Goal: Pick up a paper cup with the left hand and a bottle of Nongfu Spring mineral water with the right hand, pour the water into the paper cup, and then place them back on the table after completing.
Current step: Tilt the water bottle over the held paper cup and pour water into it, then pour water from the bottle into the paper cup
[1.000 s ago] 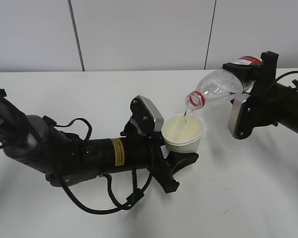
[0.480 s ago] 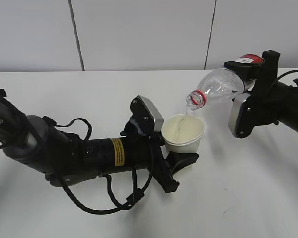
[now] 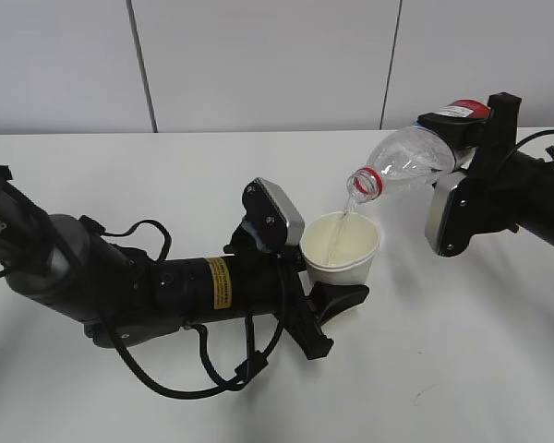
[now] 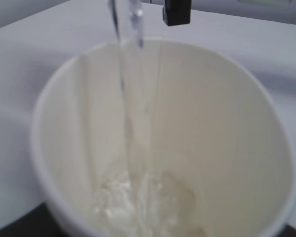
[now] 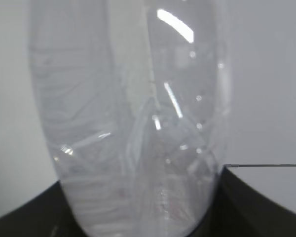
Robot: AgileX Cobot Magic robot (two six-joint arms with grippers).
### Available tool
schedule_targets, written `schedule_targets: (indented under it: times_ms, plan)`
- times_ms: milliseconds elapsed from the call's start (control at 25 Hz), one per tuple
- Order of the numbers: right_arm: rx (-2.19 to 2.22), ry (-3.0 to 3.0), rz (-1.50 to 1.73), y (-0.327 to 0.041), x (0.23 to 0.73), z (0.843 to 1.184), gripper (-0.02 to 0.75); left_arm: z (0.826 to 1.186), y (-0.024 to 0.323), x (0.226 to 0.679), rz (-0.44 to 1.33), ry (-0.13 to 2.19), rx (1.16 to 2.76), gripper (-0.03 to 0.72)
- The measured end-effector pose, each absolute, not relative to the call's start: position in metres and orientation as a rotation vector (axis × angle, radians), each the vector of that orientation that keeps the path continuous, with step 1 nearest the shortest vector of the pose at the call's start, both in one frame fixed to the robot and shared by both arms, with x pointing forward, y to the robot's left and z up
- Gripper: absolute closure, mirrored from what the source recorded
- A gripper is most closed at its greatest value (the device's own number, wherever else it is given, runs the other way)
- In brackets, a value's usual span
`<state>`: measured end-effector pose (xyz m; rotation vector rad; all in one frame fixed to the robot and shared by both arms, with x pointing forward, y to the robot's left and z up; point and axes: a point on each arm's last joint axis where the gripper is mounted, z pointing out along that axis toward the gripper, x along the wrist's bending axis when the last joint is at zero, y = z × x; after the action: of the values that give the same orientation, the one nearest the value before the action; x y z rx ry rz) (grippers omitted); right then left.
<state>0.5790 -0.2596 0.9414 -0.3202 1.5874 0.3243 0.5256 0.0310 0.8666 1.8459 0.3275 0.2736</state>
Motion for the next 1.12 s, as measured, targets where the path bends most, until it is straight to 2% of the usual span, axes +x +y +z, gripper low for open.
schedule_targets:
  times_ms: [1120]
  plan:
    - [-0.321,1.583,0.318,-0.2599,0.5792,0.9417,0.353,0.8658,0.0313,0.5256,0.273,0.328,1.855,0.301]
